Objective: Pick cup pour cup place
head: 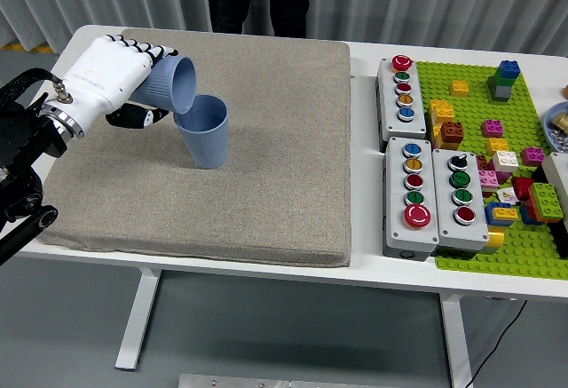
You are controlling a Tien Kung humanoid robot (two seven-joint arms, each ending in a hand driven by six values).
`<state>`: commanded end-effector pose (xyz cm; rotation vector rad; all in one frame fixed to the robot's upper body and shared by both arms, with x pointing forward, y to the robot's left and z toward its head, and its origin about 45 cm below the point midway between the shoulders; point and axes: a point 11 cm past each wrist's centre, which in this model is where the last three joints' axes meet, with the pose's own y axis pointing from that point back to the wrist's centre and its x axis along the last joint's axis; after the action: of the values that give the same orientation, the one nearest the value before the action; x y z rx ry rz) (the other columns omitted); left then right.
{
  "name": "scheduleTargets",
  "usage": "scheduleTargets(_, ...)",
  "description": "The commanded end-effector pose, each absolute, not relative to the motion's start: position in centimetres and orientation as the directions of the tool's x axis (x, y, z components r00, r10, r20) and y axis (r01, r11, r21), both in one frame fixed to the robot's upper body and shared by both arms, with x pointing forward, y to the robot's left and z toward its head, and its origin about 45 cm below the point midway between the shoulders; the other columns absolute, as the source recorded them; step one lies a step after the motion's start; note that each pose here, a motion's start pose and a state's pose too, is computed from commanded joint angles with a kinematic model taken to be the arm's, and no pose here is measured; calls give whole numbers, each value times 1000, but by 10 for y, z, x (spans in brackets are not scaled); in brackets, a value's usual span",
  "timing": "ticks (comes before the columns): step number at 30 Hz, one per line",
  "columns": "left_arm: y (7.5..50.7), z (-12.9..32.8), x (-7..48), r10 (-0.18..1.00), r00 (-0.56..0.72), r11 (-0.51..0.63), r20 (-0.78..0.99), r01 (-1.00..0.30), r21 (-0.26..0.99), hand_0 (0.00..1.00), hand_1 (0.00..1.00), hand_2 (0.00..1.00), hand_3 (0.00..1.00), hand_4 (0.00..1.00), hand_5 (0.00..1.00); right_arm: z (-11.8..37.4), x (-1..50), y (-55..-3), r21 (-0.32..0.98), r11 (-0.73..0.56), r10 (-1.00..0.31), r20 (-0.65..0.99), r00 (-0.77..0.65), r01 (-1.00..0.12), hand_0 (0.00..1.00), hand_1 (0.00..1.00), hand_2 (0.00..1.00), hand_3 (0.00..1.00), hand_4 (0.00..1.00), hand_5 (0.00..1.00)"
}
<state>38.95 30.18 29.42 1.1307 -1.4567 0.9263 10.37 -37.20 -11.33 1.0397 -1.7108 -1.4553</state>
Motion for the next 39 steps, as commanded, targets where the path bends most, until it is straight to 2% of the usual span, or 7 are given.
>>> scheduleTargets(24, 304, 296, 390, -161, -43, 253, 986, -967, -1, 609, 650, 767, 742, 477, 2, -114, 101, -372, 986, 68, -883, -12, -470, -151, 683, 679, 688, 650, 447, 178)
scheduleTargets(35, 312, 298, 394, -106, -75, 234, 992, -971, -49, 610, 647, 766, 742, 482, 2, -113, 104, -372, 985, 67, -882, -14, -470, -156, 683, 679, 688, 651, 446, 179)
scheduleTargets(39, 322, 295, 397, -52, -91, 211, 994, -974, -78, 610, 647, 766, 742, 482, 2, -113, 103, -372, 986, 67, -883, -14, -469, -155, 683, 679, 688, 651, 446, 179)
